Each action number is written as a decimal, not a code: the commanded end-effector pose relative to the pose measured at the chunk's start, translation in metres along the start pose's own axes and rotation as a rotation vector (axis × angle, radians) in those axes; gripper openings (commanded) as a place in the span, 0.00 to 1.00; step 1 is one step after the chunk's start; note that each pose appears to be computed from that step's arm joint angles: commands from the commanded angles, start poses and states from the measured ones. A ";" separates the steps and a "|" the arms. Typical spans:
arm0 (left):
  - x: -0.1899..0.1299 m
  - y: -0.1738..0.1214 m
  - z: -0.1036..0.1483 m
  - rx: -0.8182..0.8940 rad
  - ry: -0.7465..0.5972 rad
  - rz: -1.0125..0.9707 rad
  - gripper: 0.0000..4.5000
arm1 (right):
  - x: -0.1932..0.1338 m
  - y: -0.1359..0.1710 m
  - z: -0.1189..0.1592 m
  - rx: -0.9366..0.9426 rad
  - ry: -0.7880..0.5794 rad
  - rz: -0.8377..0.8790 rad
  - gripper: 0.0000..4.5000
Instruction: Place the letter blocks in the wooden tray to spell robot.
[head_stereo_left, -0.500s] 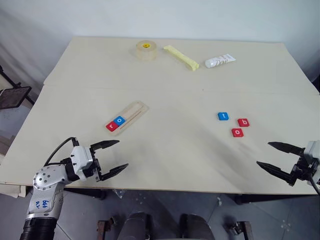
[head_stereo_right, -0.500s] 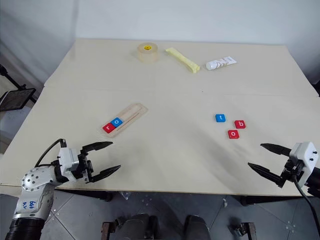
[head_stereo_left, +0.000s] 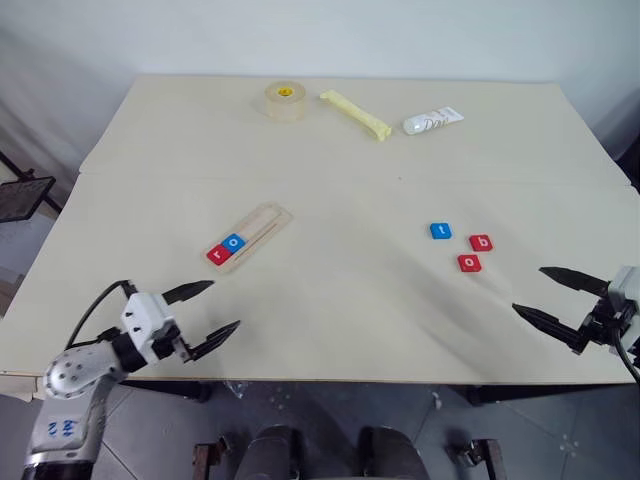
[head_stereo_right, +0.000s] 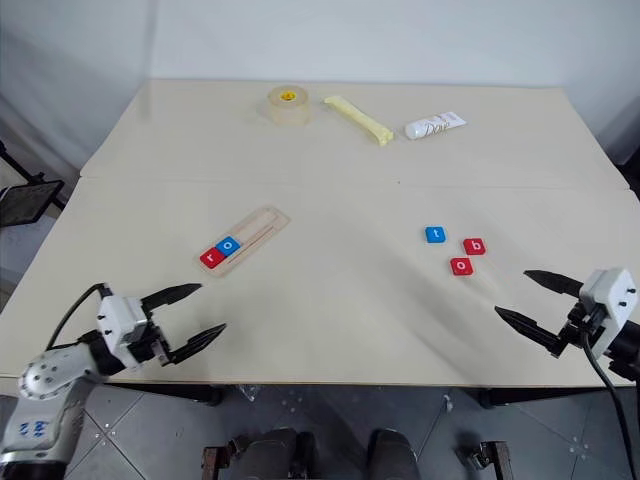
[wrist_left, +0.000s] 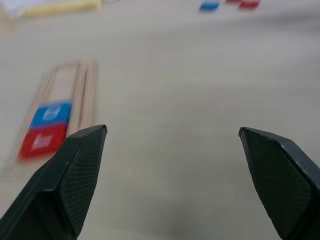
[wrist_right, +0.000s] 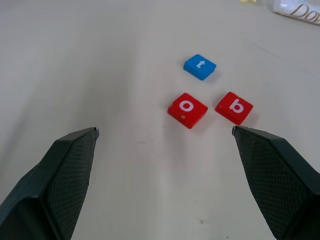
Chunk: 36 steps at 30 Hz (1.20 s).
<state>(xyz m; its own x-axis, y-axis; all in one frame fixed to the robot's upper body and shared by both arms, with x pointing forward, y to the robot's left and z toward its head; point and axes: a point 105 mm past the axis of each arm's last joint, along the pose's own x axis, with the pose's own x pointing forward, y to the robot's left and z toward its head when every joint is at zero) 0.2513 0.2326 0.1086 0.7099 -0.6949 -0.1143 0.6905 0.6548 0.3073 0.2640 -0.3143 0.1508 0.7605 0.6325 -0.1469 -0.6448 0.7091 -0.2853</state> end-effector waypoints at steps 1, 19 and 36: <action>-0.012 0.014 0.012 0.046 0.000 0.026 1.00 | 0.014 0.000 0.015 -0.037 -0.046 0.033 1.00; 0.054 0.087 0.057 0.086 0.262 0.135 1.00 | 0.062 0.013 0.059 -0.136 -0.141 0.222 1.00; 0.099 0.084 0.055 -0.017 0.521 0.078 1.00 | 0.052 0.023 0.054 -0.120 -0.087 0.230 1.00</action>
<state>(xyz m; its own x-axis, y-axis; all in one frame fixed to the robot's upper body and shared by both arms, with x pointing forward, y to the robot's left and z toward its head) 0.3700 0.1988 0.1635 0.7178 -0.4227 -0.5533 0.6408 0.7119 0.2874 0.2882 -0.2463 0.1723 0.5726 0.8047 -0.1568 -0.8009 0.5083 -0.3164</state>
